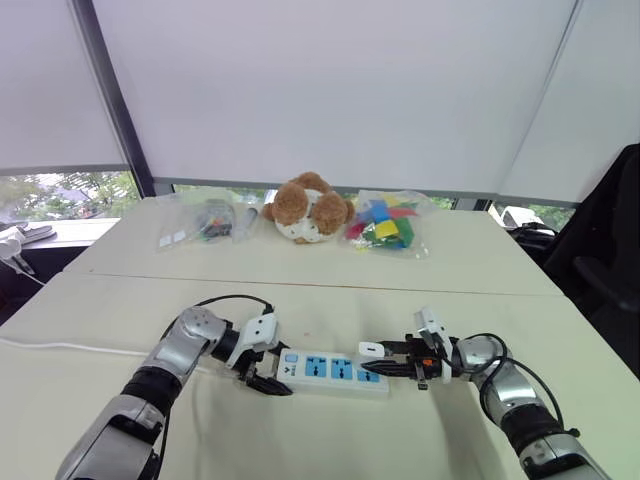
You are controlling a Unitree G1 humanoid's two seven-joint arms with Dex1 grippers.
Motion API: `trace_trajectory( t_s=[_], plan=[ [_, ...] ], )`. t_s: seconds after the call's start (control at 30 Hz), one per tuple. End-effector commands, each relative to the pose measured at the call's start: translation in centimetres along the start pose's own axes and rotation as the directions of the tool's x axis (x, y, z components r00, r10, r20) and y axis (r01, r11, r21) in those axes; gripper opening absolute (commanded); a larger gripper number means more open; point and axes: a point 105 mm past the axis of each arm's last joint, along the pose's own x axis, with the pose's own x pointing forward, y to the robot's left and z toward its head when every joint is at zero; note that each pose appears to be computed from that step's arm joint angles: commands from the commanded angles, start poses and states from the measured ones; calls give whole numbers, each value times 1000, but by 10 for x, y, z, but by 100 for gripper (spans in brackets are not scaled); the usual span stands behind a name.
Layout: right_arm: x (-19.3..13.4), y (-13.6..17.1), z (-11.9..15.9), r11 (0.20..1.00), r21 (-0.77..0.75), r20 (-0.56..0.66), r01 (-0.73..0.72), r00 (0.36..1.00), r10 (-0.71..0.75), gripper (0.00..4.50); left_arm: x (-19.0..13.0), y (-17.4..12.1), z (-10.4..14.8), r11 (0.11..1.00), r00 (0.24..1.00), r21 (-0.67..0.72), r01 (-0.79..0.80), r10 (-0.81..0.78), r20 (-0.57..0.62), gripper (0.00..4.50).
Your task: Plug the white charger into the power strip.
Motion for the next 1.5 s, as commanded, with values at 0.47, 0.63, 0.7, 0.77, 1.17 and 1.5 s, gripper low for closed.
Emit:
trace_trajectory(
  t_s=[0.47,0.63,0.7,0.77,1.17,1.5],
  plan=[
    [-36,7,43,989,9,23,145,989,-145,443,1,-2,-16,999,997,1,44,-43,-67,303],
    [-64,23,67,982,-3,6,189,982,-189,443,-3,0,-19,1000,997,1,23,-23,-78,303],
    [-78,34,75,980,12,-32,197,980,-197,443,-6,3,-19,1000,998,-9,-7,7,-66,303],
    [-92,48,83,981,35,-90,191,978,-187,443,-8,11,-16,997,997,-35,-65,64,-40,303],
    [-108,91,76,960,111,-249,256,943,-222,450,-8,39,-1,951,958,-128,-283,287,18,407],
    [-102,83,67,966,110,-242,233,949,-202,450,-55,45,32,921,914,-36,-388,390,115,445]
  ],
)
